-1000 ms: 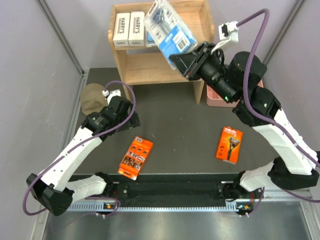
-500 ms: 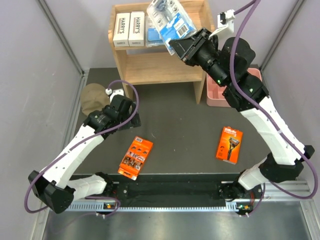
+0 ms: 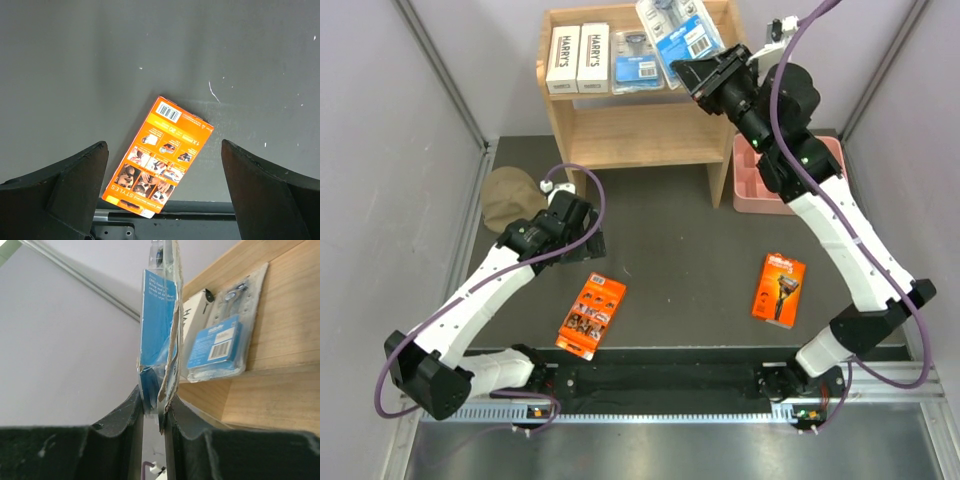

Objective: Place and organize the shaving razors onto the shelf

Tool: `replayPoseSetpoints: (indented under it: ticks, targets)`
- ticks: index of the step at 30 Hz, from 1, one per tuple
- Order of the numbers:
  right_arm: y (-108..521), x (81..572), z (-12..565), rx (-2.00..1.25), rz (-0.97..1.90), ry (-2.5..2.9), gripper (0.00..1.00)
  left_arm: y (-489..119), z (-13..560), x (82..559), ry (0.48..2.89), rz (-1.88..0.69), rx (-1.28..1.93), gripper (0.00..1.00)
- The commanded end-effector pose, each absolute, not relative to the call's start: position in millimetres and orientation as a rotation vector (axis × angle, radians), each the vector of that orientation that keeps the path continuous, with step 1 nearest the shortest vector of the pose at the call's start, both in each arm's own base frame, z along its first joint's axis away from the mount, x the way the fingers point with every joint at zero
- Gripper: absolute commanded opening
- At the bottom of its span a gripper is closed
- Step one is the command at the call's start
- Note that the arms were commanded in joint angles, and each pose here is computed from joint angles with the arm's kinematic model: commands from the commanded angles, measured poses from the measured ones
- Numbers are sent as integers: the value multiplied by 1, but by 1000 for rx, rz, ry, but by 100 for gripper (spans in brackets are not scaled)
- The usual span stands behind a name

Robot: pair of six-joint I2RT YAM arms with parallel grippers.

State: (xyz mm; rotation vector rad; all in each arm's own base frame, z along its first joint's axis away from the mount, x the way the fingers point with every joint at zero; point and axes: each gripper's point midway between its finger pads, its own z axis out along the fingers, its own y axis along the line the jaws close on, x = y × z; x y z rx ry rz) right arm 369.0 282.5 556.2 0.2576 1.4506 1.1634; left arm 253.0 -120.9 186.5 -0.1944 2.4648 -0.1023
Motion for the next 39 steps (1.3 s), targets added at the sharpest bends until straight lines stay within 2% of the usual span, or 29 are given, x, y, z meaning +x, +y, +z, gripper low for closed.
replayPoseSetpoints:
  ticks: [1, 18, 39]
  targets:
    - [269, 385, 575, 311, 1235, 1352, 0, -121, 212, 263, 2380, -128, -186, 99]
    - [266, 458, 523, 474, 1281, 1422, 0, -121, 196, 259, 2416, -111, -191, 99]
    - [259, 464, 501, 569, 1297, 1378, 4, -119, 194, 256, 2417, -109, -210, 99]
